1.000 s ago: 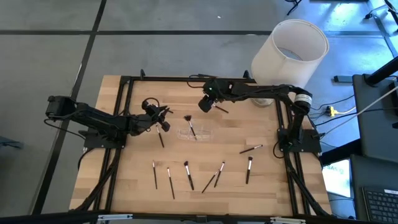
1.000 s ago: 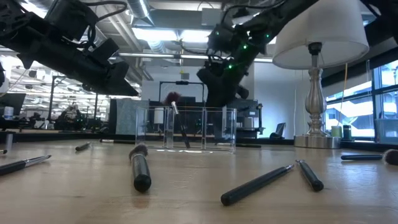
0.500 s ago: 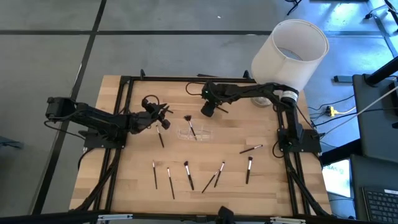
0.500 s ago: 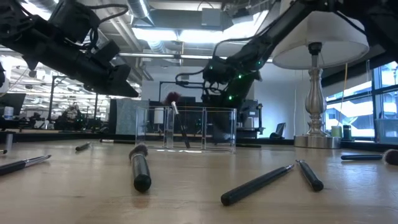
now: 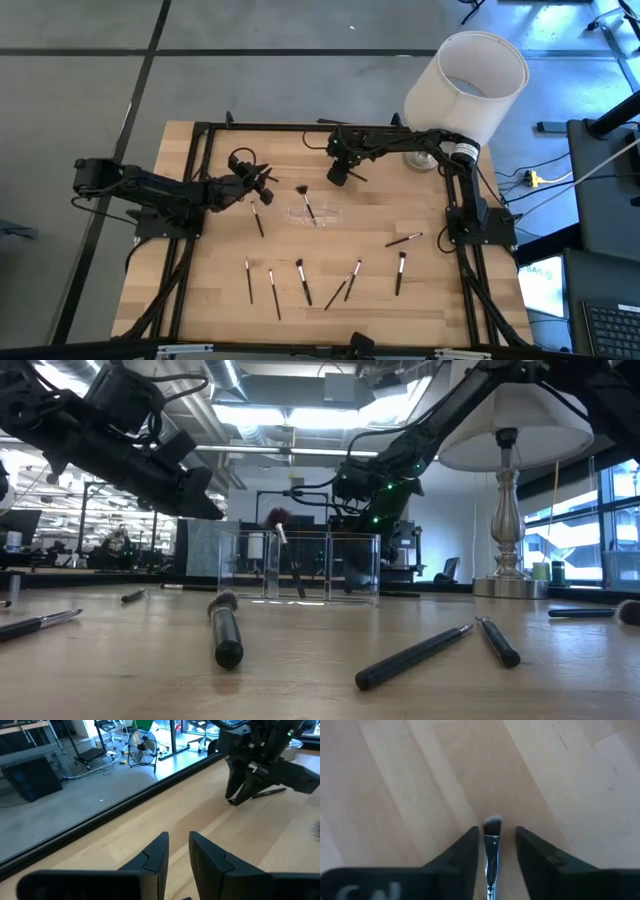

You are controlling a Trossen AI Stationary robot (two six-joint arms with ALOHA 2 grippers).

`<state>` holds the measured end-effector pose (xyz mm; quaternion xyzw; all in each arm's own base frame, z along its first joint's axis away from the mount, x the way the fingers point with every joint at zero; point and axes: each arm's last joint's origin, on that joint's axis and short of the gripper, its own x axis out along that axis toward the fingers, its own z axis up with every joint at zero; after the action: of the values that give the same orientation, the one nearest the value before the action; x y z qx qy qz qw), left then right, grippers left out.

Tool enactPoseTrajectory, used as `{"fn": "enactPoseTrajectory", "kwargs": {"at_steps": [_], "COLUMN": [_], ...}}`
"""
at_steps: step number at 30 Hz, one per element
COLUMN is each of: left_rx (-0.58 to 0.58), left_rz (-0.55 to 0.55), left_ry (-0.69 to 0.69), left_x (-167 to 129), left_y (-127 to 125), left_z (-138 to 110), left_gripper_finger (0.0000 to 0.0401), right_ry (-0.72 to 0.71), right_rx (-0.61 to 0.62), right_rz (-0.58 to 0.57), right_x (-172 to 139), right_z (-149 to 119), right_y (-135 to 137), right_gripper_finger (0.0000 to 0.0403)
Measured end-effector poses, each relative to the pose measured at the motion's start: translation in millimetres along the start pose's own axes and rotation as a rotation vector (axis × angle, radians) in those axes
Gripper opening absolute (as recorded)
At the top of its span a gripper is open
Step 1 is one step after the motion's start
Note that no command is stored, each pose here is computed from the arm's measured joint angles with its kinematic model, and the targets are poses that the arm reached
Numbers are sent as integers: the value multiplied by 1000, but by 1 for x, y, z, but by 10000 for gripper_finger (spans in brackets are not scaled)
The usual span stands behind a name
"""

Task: Put items in baskets/containers
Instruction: Put the eyeshadow brush into the transparent organizer

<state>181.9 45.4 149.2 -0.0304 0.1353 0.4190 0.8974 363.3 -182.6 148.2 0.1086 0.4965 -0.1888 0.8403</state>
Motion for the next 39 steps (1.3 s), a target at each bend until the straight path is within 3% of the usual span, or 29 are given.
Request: {"fn": "enactPoseTrajectory", "kwargs": {"at_steps": [6, 14, 28, 33, 39], "left_rx": [-6, -10, -21, -20, 35], "left_rz": [21, 45, -63, -64, -68], "left_ry": [1, 6, 92, 113, 112], "left_x": [2, 5, 4, 4, 4], "left_y": [3, 7, 5, 5, 5], "left_z": [0, 1, -7, -10, -10], "left_gripper_finger": [72, 68, 62, 61, 59], "right_ry": [1, -36, -548, -632, -535], "right_rx": [20, 67, -72, -121, -63], "right_rz": [26, 41, 16, -8, -2], "right_x": [0, -16, -144, -155, -147], "right_z": [0, 4, 35, 36, 28], "right_y": [-1, 8, 100, 121, 121], "right_gripper_finger": [13, 4, 1, 1, 16]}}
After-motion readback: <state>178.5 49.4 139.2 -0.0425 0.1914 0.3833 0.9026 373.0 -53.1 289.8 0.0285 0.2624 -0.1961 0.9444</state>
